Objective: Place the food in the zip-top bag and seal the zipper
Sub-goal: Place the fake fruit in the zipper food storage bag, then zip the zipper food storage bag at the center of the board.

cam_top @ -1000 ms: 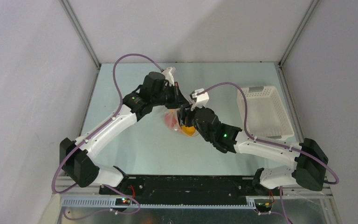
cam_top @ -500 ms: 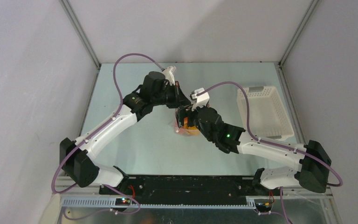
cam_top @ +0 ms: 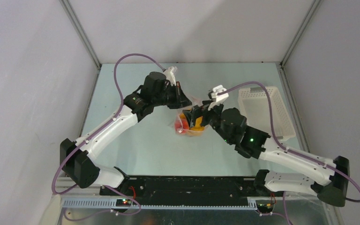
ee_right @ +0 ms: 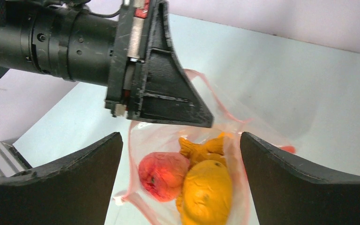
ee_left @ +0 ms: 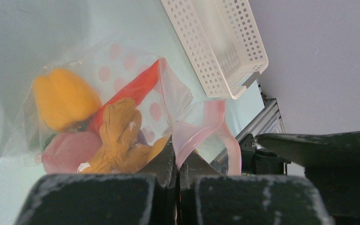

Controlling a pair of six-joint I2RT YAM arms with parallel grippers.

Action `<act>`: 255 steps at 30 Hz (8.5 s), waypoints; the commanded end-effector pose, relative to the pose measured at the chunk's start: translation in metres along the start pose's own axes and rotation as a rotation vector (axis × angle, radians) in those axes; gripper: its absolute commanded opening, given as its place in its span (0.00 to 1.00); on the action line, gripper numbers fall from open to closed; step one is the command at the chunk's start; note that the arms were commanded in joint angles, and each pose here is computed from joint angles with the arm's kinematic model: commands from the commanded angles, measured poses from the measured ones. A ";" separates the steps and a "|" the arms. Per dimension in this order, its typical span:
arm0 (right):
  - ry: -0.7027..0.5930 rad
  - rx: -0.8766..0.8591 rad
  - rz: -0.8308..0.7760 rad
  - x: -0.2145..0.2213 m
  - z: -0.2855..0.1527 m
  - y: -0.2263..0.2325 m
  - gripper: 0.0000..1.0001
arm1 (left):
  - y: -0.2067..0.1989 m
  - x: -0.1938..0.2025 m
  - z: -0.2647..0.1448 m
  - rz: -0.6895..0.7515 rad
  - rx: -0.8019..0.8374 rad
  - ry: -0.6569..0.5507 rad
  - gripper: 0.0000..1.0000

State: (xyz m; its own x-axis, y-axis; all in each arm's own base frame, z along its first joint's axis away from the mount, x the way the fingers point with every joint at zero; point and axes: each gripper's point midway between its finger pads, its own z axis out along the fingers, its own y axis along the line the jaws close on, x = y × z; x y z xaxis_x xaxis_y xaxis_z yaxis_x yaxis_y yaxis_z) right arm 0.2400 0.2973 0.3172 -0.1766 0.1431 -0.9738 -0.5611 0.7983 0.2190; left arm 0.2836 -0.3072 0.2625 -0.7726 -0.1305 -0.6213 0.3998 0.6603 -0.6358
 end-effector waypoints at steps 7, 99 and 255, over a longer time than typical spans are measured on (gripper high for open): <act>0.068 0.051 0.044 -0.011 -0.055 -0.069 0.99 | -0.018 -0.009 -0.017 0.093 0.063 -0.038 0.00; 0.175 -0.300 -0.084 0.030 -0.033 -0.072 0.00 | -0.037 0.049 -0.065 0.571 0.384 -0.064 1.00; 0.016 -1.024 -0.737 0.018 -0.093 0.034 0.99 | -0.070 0.115 -0.074 1.019 0.167 0.094 0.00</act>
State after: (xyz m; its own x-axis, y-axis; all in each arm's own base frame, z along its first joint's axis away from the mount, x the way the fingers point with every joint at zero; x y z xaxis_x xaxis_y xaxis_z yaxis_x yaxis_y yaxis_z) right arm 0.1486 0.2724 0.2991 0.3812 -0.1851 -0.9058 -0.9241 -0.1047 -0.3675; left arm 0.1343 -0.3097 0.2505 -0.1056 0.5201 -0.8476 0.9291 0.3555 0.1024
